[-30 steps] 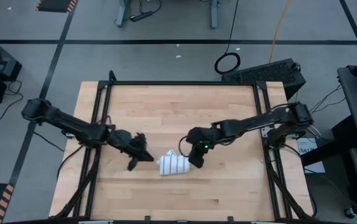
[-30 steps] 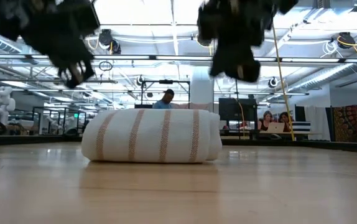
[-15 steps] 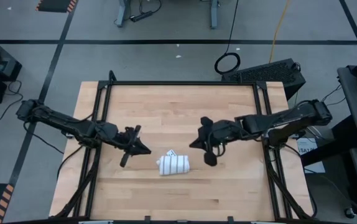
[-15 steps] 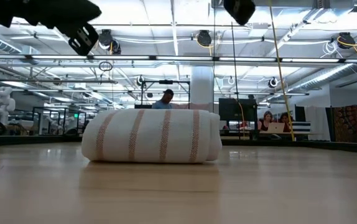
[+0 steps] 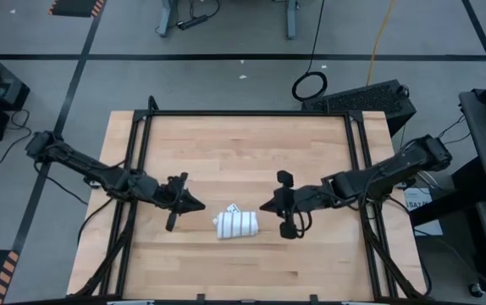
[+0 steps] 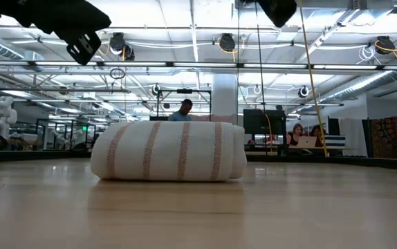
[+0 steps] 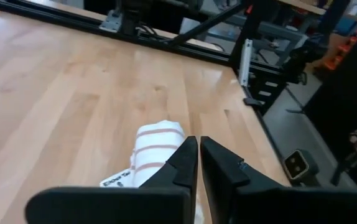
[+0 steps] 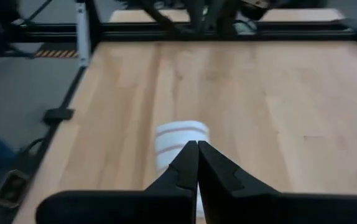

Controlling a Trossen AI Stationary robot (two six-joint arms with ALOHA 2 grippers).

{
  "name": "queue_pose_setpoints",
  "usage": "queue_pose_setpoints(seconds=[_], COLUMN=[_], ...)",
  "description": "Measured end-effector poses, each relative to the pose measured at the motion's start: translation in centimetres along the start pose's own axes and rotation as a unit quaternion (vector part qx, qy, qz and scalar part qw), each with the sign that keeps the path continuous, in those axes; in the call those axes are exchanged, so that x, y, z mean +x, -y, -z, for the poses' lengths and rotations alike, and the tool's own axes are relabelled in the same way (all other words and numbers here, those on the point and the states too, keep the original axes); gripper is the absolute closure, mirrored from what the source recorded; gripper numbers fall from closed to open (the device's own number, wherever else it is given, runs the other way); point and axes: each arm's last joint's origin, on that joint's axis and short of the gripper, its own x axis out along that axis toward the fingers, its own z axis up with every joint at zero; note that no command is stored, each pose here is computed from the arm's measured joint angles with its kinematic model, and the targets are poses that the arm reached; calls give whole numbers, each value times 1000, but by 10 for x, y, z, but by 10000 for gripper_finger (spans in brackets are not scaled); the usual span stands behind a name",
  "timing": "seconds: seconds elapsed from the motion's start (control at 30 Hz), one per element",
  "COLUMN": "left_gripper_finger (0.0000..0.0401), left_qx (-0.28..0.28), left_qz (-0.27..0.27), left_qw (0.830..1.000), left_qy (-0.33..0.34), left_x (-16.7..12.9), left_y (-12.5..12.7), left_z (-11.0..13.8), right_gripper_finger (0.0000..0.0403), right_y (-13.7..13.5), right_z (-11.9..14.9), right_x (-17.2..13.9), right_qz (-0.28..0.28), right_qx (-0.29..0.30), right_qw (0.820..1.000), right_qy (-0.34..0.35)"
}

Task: Roll towel into tight, uniform cylinder
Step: Return to Home Position

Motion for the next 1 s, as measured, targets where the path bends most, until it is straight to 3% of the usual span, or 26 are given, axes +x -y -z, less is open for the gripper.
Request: queue_pose_setpoints(seconds=[0.27, 0.37, 0.47, 0.63, 0.8, 1.0], left_gripper_finger=[396, 398, 398, 398, 399, 400], left_qx=[77, 94, 112, 128, 159, 142], left_qz=[-5, -30, -19, 1, 38, 56], left_qw=[997, 995, 993, 991, 986, 986], left_qy=[-10, -15, -26, -46, 11, 71], left_x=[-2, -4, -6, -10, -15, -21], left_y=[9, 10, 14, 16, 15, 11], left_z=[14, 24, 35, 58, 75, 80], right_gripper_finger=[403, 403, 403, 403, 403, 403], right_y=[3, 4, 6, 6, 7, 8], right_z=[34, 47, 63, 75, 78, 80], right_x=[12, 16, 20, 22, 21, 15], right_qz=[86, 80, 65, 16, 3, -18], right_qx=[-8, -31, -53, -40, -53, -24], right_qw=[996, 996, 996, 996, 992, 987], right_qy=[33, 35, 32, 73, 114, 157])
